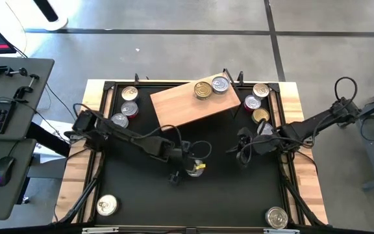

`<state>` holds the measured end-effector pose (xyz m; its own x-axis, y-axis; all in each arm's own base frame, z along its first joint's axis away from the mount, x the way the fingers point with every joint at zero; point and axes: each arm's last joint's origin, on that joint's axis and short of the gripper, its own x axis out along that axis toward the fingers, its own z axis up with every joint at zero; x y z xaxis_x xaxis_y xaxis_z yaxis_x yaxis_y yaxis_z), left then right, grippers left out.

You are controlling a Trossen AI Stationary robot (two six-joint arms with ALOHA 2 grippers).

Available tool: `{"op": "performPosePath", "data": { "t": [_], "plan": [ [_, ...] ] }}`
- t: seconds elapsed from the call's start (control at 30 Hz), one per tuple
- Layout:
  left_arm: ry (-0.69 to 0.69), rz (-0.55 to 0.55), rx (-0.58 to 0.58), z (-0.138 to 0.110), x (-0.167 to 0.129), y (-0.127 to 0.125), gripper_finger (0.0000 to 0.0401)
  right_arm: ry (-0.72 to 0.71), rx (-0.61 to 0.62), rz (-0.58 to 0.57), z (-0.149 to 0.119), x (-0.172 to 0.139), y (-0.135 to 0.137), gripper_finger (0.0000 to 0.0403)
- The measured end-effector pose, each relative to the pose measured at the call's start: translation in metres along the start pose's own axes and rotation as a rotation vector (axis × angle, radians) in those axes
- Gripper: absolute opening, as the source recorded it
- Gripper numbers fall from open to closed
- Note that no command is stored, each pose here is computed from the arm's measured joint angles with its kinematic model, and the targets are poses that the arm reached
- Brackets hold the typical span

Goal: Stack canned seafood by type on shelf
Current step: Put the bottom left red tuna can on the shelf

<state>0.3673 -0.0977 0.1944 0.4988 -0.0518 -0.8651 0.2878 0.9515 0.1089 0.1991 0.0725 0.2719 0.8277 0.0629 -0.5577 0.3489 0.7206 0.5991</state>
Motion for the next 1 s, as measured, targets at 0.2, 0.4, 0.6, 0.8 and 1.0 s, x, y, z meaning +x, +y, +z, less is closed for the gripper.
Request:
{"op": "performPosePath", "data": {
  "t": [0.2,0.4,0.6,0.8,1.0],
  "plan": [
    [0.049,0.021,-0.034,-0.020,0.000,-0.015,0.0000,0.107,0.022,-0.088,-0.003,0.034,-0.010,0.0000],
    [0.079,0.039,-0.228,-0.045,0.018,-0.020,0.0000,0.140,0.057,-0.055,-0.007,0.089,-0.014,0.0000],
    [-0.013,0.033,-0.233,-0.046,0.026,-0.020,0.0000,0.129,0.051,0.041,-0.017,0.131,-0.012,0.0000],
    [-0.033,0.069,-0.269,-0.044,0.021,-0.020,0.0000,0.184,0.110,-0.079,-0.030,0.144,-0.026,0.0000],
    [-0.072,0.143,-0.243,-0.040,0.009,-0.023,0.0000,0.210,0.148,-0.162,-0.035,0.144,-0.033,0.0000]
  ]
}}
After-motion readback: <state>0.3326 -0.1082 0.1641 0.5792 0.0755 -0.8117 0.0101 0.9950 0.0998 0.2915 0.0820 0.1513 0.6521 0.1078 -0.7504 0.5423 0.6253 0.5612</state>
